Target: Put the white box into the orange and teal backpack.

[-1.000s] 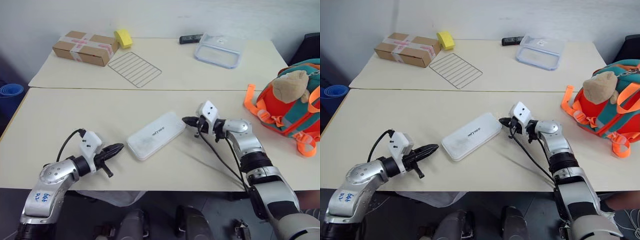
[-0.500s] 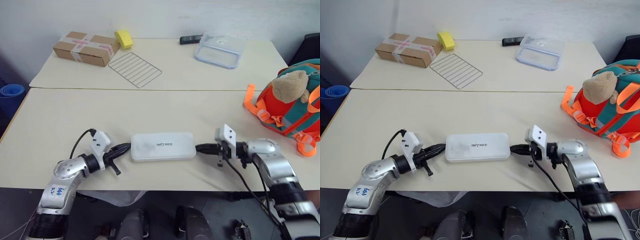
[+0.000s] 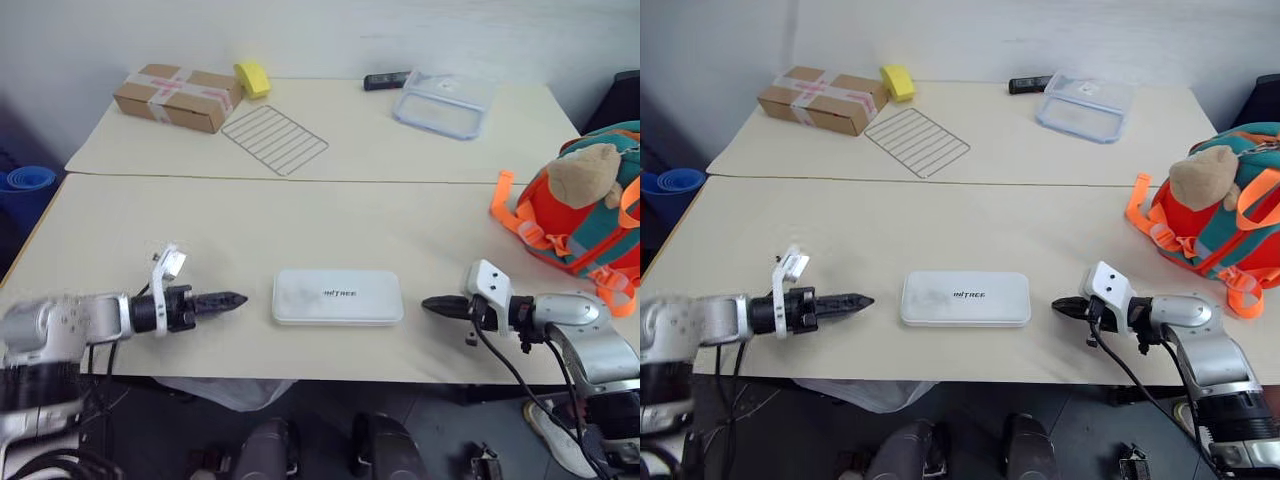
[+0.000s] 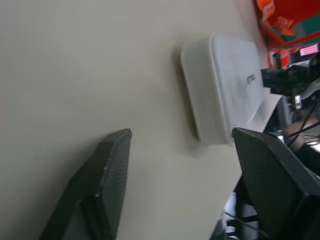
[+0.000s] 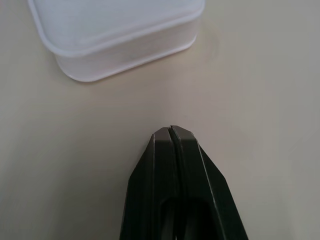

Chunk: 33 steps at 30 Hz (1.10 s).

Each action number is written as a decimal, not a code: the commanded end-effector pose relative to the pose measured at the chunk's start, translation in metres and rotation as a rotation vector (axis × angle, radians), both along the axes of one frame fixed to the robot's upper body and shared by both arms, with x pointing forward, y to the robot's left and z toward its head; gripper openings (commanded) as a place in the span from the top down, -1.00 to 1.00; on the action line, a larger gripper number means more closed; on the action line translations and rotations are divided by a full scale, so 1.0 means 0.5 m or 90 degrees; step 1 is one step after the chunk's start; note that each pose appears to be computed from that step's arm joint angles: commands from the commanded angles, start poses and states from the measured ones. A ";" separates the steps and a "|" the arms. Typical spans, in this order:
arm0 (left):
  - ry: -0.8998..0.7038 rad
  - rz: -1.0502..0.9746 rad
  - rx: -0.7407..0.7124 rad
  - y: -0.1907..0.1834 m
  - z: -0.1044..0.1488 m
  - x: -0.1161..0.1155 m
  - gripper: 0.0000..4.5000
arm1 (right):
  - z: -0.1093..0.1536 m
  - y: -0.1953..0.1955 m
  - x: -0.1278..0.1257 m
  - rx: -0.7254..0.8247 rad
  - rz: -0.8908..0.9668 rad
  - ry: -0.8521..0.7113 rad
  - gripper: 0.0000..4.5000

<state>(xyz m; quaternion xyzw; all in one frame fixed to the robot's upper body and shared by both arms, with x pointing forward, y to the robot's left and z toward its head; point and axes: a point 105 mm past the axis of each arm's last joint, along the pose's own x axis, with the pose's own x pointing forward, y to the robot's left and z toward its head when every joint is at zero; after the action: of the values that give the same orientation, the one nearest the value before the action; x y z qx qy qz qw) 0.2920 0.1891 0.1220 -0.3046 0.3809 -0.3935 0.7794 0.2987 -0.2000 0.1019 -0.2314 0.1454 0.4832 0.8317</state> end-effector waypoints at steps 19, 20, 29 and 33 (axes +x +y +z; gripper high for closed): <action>0.120 -0.085 -0.094 -0.151 -0.017 0.036 -0.99 | 0.014 0.122 0.034 0.025 0.077 -0.039 1.00; 0.119 -0.085 -0.101 -0.155 -0.015 0.036 -0.99 | 0.015 0.124 0.034 0.027 0.077 -0.040 1.00; 0.082 -0.102 -0.137 -0.151 0.010 0.019 0.07 | 0.015 0.070 0.018 0.080 0.024 -0.053 1.00; 0.013 -0.134 -0.151 -0.148 0.030 -0.009 0.43 | 0.012 0.000 -0.006 0.142 -0.072 -0.058 1.00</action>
<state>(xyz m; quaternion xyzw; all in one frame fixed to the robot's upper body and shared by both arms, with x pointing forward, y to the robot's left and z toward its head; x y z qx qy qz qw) 0.2931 0.1158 0.1248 -0.3678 0.3948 -0.4835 0.6892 0.2958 -0.1867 0.0921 -0.1554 0.0947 0.4631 0.8674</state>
